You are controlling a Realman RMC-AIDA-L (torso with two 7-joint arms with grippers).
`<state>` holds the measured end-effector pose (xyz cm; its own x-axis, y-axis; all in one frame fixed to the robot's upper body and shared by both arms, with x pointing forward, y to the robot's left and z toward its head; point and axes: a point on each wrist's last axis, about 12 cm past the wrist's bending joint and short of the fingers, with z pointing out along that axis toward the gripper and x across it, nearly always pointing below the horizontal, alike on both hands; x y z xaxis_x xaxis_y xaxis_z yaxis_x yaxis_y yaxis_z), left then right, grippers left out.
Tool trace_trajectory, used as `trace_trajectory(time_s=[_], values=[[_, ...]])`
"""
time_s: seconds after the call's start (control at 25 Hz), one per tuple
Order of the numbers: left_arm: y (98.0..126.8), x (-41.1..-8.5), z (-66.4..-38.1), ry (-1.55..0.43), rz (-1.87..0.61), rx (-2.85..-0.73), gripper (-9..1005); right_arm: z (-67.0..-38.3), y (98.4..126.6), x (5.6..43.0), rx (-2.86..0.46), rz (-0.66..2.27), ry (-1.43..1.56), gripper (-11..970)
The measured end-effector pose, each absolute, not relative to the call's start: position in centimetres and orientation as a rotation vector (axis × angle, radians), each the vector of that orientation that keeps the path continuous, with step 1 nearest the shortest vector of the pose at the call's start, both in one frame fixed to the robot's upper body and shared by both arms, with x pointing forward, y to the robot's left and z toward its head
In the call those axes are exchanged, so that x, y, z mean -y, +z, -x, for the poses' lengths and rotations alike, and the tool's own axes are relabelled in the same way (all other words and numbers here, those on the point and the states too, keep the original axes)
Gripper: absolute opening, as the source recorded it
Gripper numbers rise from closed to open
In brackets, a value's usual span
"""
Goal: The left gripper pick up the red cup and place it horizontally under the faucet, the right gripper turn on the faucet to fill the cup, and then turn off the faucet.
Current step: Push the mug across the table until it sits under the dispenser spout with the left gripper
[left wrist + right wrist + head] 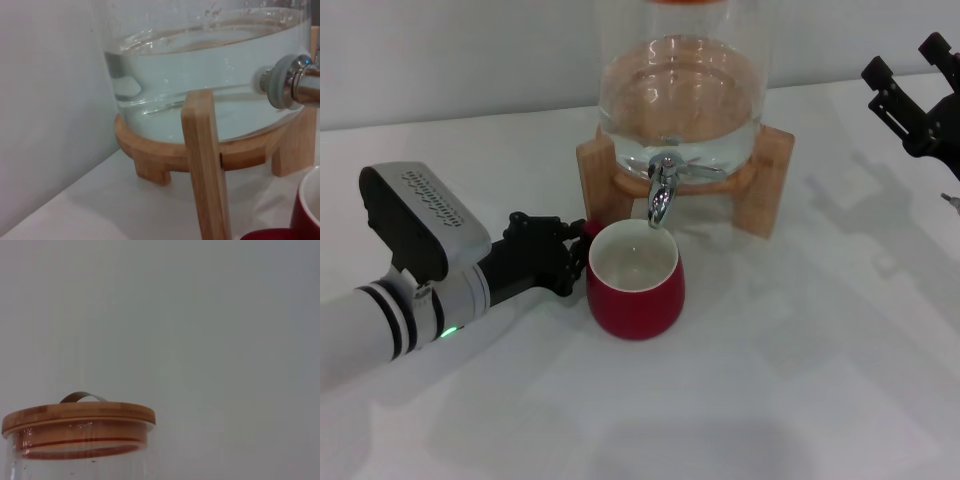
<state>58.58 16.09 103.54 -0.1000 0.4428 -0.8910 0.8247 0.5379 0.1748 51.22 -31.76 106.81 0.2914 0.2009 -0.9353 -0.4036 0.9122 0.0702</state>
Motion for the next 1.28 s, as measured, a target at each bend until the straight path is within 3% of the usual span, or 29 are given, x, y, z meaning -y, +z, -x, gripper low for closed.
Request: trace_trajectory(time_s=[1.28], values=[[103.46, -15.54, -58.6, -0.459, -1.101, -1.742, 208, -51.88, 107.08, 31.5, -1.209, 0.196, 0.407, 841]])
